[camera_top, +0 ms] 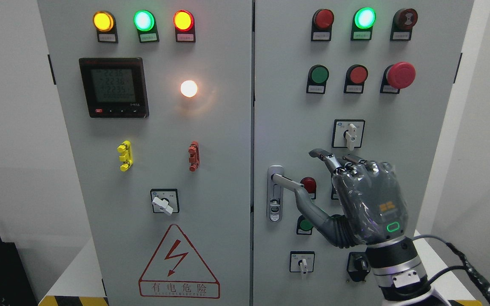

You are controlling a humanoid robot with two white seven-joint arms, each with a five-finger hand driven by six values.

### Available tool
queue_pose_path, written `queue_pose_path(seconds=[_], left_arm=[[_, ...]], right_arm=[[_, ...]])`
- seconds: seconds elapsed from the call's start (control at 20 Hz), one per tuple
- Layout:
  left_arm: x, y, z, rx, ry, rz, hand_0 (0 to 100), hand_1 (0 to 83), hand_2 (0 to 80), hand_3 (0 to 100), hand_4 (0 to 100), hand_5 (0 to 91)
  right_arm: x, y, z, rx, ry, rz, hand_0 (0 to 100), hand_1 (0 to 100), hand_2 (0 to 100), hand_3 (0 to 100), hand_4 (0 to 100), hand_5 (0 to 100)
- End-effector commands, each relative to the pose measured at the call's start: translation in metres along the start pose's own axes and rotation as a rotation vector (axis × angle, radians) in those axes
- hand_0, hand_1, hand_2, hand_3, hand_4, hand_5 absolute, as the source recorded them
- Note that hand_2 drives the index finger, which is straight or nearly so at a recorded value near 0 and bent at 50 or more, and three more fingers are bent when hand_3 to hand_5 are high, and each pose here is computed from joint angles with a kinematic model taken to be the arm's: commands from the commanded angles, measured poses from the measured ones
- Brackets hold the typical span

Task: Release door handle
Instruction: 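Release the handle and raise the right hand beside it, then hook the right hand fingers around the raised silver handle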

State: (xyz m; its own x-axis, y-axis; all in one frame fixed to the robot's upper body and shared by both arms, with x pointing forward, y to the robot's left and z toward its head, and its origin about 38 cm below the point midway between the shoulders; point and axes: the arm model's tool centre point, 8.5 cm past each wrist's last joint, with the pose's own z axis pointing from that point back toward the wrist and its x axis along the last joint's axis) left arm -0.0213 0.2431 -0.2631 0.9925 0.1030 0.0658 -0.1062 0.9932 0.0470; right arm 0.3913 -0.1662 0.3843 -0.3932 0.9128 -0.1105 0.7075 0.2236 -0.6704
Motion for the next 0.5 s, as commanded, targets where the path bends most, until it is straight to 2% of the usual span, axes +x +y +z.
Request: queue_pose_path(seconds=[0.0, 0.3, 0.45], left_arm=[[0.010, -0.002, -0.001, -0.005, -0.030, 0.001, 12, 38.9, 0.0, 0, 0, 0.0], [0.010, -0.002, -0.001, -0.005, -0.030, 0.002, 12, 38.9, 0.0, 0, 0, 0.0], [0.010, -0.002, -0.001, -0.006, -0.030, -0.001, 12, 38.9, 0.0, 0, 0, 0.0]], right_arm=[[0.009, 0.011, 0.019, 0.097, -0.121, 0.035, 40, 9, 33, 93, 87, 99], [-0.024, -0.007, 0.019, 0.100, -0.123, 0.038, 39, 7, 35, 94, 87, 99], [-0.028, -0.011, 0.018, 0.105, -0.147, -0.033, 38, 5, 35, 95, 88, 99]])
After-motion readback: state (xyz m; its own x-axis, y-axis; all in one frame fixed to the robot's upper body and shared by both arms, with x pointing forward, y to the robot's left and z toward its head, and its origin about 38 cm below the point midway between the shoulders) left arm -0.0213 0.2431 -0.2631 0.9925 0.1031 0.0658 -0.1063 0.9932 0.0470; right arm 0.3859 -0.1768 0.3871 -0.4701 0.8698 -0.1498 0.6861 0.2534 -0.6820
